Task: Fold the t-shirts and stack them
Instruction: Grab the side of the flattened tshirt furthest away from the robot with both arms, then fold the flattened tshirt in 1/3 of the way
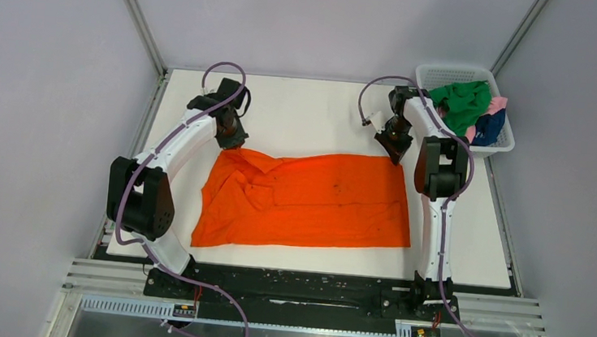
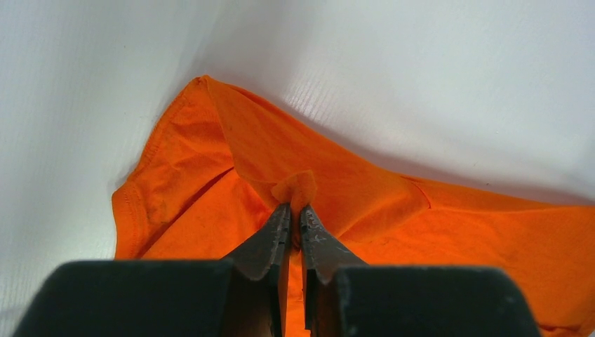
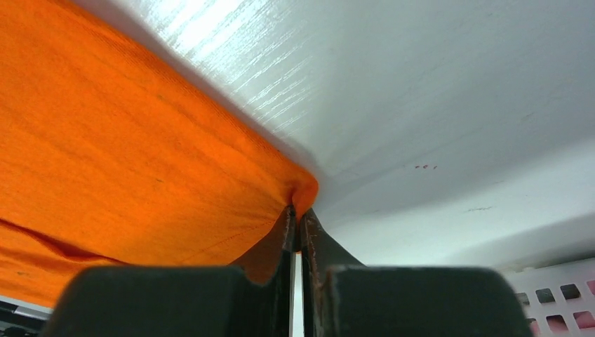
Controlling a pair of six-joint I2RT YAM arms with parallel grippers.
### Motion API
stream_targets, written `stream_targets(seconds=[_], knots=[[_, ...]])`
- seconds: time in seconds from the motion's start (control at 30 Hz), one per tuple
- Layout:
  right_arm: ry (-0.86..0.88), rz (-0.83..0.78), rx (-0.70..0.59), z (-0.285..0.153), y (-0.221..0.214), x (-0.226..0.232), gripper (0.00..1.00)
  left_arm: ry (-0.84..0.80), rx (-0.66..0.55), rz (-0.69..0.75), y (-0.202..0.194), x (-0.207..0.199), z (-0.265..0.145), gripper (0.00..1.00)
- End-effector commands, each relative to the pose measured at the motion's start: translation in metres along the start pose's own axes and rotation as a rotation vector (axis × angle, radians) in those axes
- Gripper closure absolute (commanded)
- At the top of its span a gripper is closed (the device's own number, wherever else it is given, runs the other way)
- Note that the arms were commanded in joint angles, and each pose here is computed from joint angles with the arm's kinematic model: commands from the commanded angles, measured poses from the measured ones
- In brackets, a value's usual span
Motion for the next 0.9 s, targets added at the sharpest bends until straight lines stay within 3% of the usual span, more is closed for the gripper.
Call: stream_targets(seconds=[0.0,0.27,0.43,0.67,0.87], knots=[[-0.006,-0.071,-0.034,-0.016,0.003,-0.002,0.97,-0.011,-0.05,-0.017,0.006,-0.001,-0.009,1.0],[-0.078,-0.309,-0.182,-0.054,-0.004,0.014,1.0,0.001,-0.044,-0.048,-0.013,0.011,-0.015,1.0],[-0.209,-0.477,-0.326,-0.064,-0.012,0.028,1.0,-0.019,-0.046,-0.081,-0.032,0.017,-0.024,1.0],[-0.364,-0.523,-0.494,-0.089,-0.016,0.045,1.0,-0.052,-0.048,-0.157,-0.069,0.031,-0.036,1.0],[-0.506,-0.565,-0.533,-0.093,-0.017,0.051,1.0,-0.101,-0.073,-0.201,-0.098,0.036,-0.052,1.0]])
Point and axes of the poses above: each gripper's point midway between its finger pads, its own z axis out along the fingers, its own x axis along the line the jaws close on, y = z × x, the point moved 3 cm from there along -z, back along the fingers, and after that the axes turned 15 degrees about z, right-handed, at the moved point
